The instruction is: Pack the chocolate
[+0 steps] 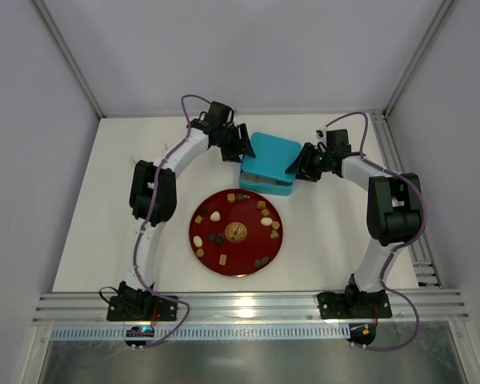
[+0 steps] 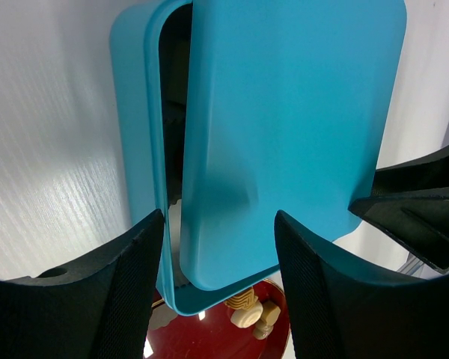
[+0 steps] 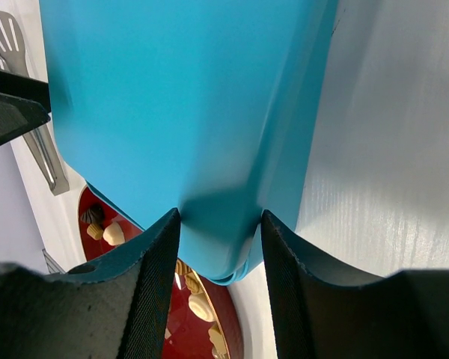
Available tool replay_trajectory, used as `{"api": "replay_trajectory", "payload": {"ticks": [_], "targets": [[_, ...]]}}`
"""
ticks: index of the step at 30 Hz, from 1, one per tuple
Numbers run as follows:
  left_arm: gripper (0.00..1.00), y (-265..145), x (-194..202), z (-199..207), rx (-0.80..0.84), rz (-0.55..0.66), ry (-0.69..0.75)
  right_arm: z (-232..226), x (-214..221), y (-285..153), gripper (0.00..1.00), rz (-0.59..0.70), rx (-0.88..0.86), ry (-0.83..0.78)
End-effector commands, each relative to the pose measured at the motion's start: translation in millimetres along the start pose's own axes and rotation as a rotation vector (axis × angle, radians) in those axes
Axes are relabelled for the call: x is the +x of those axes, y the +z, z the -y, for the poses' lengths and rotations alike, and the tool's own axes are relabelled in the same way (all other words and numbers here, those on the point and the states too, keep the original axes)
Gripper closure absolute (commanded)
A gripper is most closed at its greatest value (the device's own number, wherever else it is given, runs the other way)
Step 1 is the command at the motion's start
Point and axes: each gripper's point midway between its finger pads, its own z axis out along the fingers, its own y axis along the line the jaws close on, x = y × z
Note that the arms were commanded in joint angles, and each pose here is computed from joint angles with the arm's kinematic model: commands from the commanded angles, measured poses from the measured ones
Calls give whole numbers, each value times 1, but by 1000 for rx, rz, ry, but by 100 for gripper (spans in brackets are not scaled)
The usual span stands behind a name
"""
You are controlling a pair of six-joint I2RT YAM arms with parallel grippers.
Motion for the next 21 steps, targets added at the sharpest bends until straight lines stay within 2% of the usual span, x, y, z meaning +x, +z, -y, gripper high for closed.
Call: {"api": "replay_trajectory", "payload": {"ticks": [1,8,14,21], "targets": [[40,-5,-12,7,32,29,29,-5,0,-1,51,-18,-29,-36],[41,-7,-7,6,32,17,31,-3,1,-1,52,-18,-16,-39],[43,-9,-1,5,32,3,31,-2,-2,-3,59,-20,-1,-56],[43,-8,5,10,40,-4,42,-8,3,-1,61,-56,-43,-50]]}}
